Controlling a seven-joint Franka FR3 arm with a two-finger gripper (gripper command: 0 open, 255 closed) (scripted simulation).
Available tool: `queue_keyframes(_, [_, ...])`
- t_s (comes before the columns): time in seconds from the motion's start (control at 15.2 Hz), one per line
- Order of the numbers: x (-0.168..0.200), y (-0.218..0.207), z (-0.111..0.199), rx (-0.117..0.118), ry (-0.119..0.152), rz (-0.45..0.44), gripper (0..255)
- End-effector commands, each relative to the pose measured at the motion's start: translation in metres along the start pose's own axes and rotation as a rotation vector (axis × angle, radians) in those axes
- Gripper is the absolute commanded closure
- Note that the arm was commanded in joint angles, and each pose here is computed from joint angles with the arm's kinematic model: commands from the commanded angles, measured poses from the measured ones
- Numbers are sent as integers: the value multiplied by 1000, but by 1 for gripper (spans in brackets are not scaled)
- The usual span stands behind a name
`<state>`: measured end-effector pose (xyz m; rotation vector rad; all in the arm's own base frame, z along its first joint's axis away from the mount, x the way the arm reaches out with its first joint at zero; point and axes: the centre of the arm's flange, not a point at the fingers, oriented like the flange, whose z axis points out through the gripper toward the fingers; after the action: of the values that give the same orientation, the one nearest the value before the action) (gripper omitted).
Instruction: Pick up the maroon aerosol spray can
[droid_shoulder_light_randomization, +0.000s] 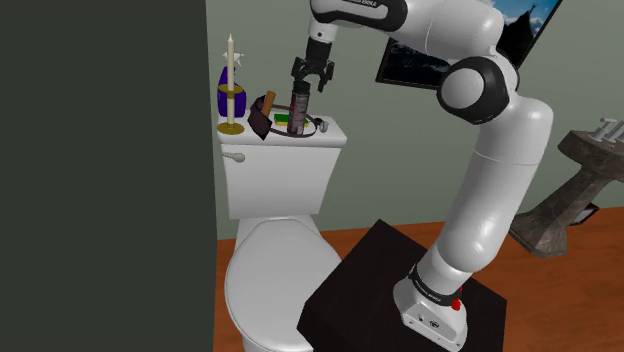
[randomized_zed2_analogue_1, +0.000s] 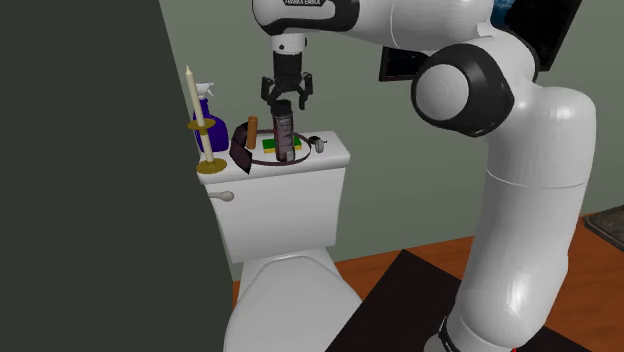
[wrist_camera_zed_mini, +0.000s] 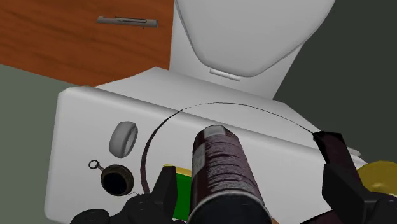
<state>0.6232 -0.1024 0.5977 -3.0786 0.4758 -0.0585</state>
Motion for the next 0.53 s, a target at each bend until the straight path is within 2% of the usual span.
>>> queue_keyframes(0.0, [21, 5, -5, 2, 19, 18, 0])
queue_keyframes(0.07, [32, 8, -9, 3, 27, 27, 0])
queue_keyframes(0.46, [31, 9, 23, 3, 27, 27, 0])
